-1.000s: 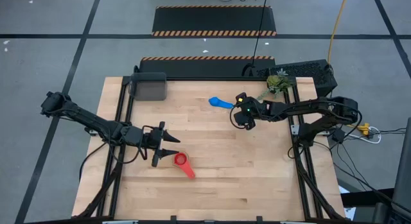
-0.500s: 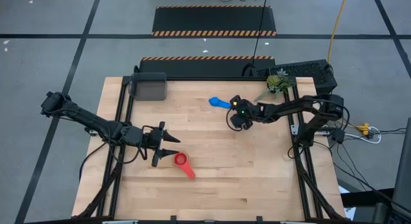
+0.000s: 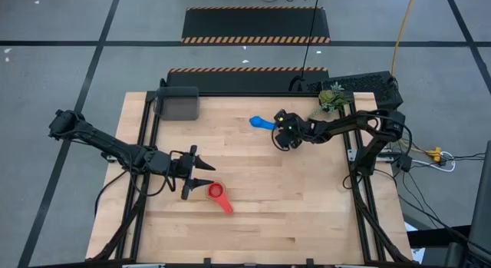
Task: Nest measuring cups in basket
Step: Stack the blue measuring cup on top of the red measuring cup
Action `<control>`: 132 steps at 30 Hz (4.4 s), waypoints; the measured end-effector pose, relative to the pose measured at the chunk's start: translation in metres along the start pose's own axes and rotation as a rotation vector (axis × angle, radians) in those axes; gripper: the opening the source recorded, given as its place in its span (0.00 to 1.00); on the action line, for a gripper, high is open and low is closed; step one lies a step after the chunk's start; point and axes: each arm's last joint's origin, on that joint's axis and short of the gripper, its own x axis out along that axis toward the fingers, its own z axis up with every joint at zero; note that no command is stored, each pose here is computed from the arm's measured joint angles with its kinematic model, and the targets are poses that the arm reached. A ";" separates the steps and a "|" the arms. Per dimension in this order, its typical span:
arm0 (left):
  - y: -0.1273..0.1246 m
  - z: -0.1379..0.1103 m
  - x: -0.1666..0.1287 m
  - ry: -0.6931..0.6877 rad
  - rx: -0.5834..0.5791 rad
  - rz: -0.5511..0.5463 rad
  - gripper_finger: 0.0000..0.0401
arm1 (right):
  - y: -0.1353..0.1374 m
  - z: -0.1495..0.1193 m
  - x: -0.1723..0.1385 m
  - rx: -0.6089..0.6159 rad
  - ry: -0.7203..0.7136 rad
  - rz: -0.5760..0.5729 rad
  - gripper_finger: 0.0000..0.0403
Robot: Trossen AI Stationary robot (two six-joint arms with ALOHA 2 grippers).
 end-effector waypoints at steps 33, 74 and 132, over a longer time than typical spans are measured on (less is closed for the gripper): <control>0.000 0.002 0.000 -0.022 0.005 -0.004 0.56 | 0.002 -0.006 0.016 -0.051 -0.075 -0.002 0.17; 0.000 0.008 0.000 -0.092 0.008 0.047 0.56 | -0.022 0.082 -0.097 0.576 -0.354 -0.318 0.00; -0.022 0.047 0.058 -0.043 0.060 -0.033 0.81 | 0.025 0.150 -0.195 1.090 -1.023 0.413 0.00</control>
